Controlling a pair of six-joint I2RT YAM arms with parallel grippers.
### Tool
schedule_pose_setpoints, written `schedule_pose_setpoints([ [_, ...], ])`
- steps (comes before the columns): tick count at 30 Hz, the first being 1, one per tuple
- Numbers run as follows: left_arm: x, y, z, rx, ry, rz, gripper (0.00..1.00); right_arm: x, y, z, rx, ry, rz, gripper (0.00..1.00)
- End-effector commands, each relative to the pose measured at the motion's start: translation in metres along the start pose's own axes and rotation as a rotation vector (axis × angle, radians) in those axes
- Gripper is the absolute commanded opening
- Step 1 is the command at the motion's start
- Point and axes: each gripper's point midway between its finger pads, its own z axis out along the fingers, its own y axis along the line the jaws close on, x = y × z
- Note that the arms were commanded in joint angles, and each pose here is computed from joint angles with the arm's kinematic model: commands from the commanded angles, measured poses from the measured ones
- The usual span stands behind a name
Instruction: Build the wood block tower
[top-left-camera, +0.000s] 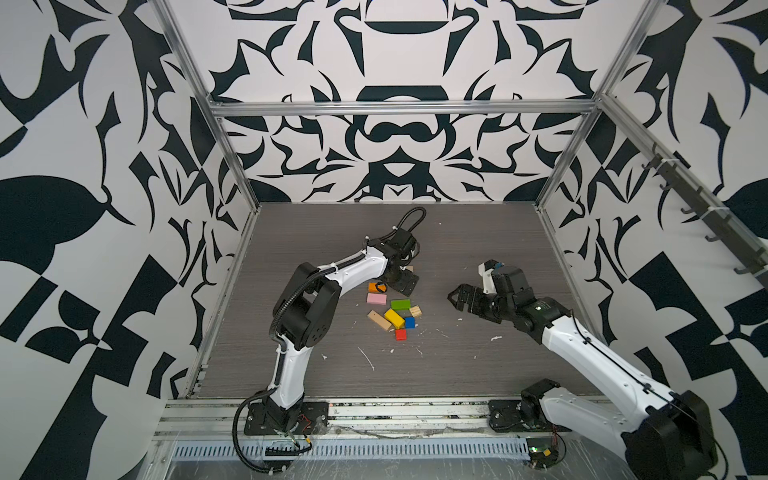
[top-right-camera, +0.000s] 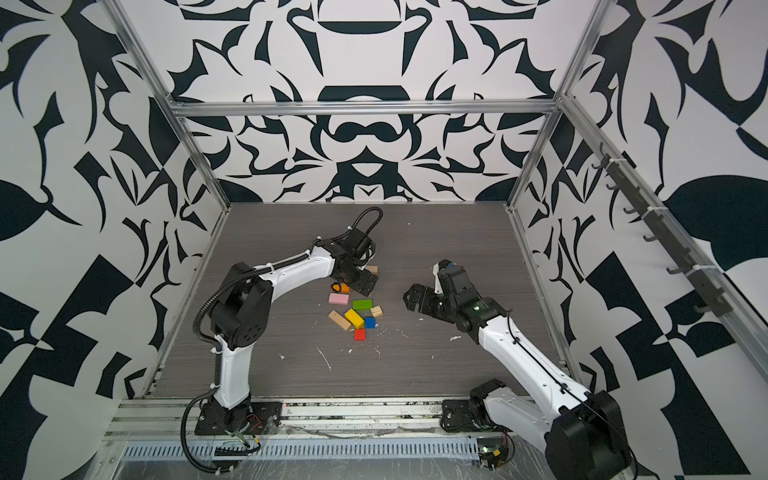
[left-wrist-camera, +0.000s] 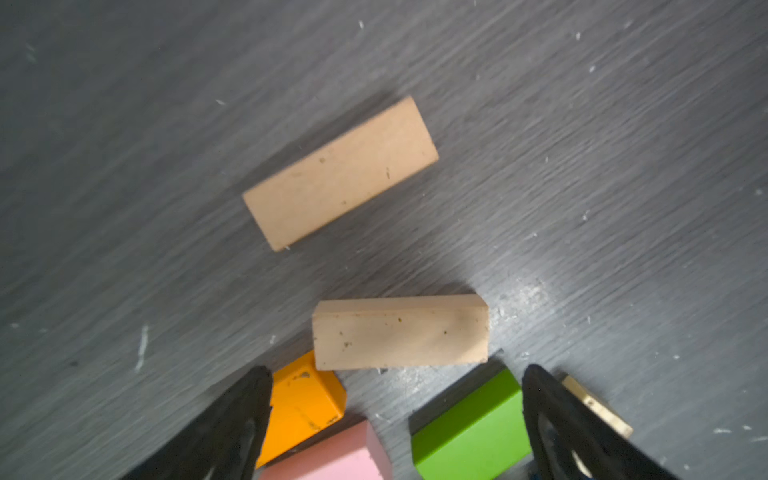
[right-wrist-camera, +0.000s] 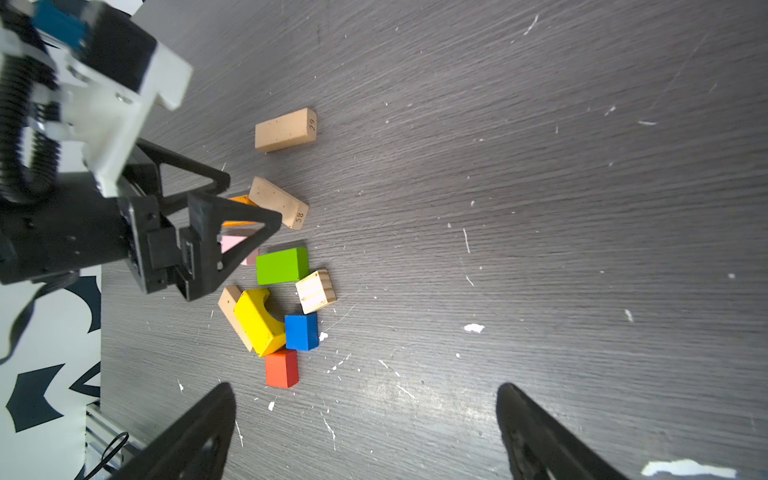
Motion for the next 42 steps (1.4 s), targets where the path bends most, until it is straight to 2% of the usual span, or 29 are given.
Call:
schedule_pose_setpoints([
  [1, -0.001, -0.006, -0.003, 0.041, -0.013, -0.015, 0.94, -0.01, 0.011, -0.009, -0.027, -0.039, -0.032, 1.0],
  [26, 0.011, -0.001, 0.03, -0.012, 0.041, -0.042, 0.9, -0.006, 0.009, -0.005, -0.029, -0.024, -0.03, 1.0],
  [34, 0.012, 0.002, 0.036, -0.034, 0.049, -0.068, 0.91, -0.004, 0.007, -0.004, -0.025, -0.022, -0.03, 1.0],
  [42, 0.011, 0.005, 0.043, -0.086, 0.065, -0.087, 0.89, 0.0, 0.005, -0.005, -0.029, -0.021, -0.031, 1.0],
])
